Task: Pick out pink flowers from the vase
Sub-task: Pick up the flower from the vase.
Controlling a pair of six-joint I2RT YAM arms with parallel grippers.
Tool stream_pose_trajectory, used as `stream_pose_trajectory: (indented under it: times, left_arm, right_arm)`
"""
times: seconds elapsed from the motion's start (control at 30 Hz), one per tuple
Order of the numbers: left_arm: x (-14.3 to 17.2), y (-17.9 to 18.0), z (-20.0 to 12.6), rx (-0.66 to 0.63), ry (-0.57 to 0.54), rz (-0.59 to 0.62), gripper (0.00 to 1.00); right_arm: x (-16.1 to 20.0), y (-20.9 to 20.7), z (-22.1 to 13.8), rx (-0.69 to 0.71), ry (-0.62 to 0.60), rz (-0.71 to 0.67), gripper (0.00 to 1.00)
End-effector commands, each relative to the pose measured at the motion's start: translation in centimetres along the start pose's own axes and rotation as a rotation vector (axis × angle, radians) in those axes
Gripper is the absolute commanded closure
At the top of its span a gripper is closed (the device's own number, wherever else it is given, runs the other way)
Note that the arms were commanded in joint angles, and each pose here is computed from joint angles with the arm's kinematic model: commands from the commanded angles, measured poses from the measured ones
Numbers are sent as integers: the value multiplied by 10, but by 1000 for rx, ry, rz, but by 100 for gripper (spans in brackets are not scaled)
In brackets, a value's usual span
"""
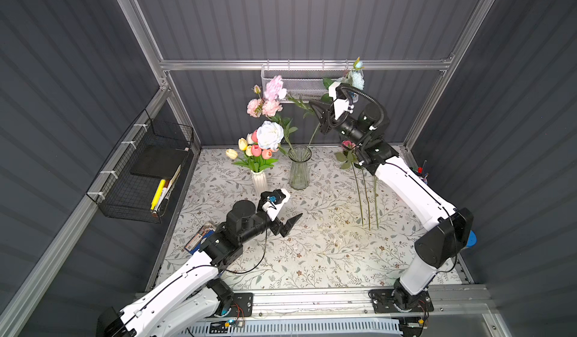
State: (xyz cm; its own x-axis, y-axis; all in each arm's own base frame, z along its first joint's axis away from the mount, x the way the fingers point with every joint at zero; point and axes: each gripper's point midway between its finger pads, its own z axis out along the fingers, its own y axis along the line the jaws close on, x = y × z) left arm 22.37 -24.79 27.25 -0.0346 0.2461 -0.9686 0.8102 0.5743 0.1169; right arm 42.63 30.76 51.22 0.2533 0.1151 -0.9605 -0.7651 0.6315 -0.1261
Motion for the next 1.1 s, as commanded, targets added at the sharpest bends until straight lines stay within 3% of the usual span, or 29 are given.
stream_pose_trajectory:
  times: [0.0,0.37,0.5,0.7,0.93,1.07]
  left_arm:
    - [-15,4,-3,-21,-38,-17,4]
    - [-19,8,0,-37,-44,-66,4]
    - [-39,11,16,-19,-61,-163,4]
    - [-70,39,60,-102,-38,-338,1]
    - [-103,62,60,-196,-139,-322,1]
    - [-117,63,71,-177,-122,-306,1]
  right_arm:
    - [-12,-1,-11,31,-17,-25,100]
    - [12,-4,-36,89,37,61,100]
    - [20,-16,-44,171,69,74,100]
    - [17,-15,-50,184,77,140,100]
    - [6,-9,-59,175,80,199,100]
    - [3,-6,-65,171,98,224,100]
